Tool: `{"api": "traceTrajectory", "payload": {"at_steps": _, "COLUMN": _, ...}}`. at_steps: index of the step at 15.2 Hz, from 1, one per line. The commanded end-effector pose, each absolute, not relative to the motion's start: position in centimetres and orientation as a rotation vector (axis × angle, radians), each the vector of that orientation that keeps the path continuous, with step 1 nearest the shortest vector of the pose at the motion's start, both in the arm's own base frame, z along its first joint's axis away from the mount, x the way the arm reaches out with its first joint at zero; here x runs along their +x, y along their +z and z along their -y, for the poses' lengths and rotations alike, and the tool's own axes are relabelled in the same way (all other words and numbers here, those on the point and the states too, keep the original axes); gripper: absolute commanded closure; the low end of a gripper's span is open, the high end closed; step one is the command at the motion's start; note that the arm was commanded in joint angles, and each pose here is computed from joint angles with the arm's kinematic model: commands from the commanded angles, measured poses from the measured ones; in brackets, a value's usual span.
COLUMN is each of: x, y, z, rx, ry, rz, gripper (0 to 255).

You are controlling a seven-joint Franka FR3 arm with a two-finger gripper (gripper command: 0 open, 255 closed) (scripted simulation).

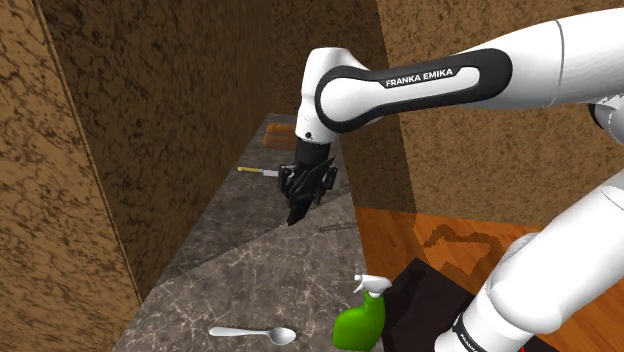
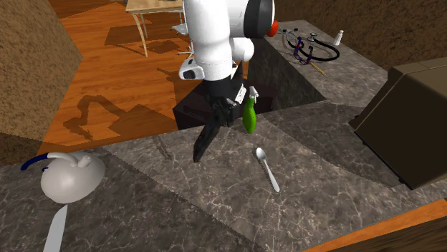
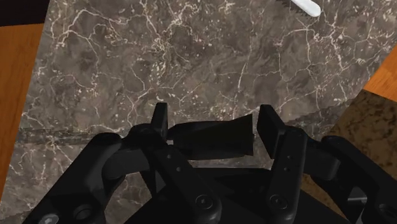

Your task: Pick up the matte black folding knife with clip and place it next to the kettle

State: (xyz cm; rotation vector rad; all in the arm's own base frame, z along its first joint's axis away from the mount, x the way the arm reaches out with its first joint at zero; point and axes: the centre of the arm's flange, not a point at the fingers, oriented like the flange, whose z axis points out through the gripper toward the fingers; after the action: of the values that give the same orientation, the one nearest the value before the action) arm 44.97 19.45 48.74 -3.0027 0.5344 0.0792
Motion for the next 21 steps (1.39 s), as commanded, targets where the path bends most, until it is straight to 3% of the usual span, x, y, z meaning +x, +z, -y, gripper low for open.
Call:
{"api": "traceTrajectory", "payload": {"at_steps": 1, "x": 46.0, "y": 48.8, "z": -17.1, "rx": -3.003, "ry": 0.078, "rz": -0.532, "gripper": 255}}
{"api": "traceTrajectory", "payload": {"at_steps": 21, "x": 58.2, "y": 48.9, "z": 6.3, "rx": -3.003, "ry": 0.078, "rz": -0.532, "gripper": 255}}
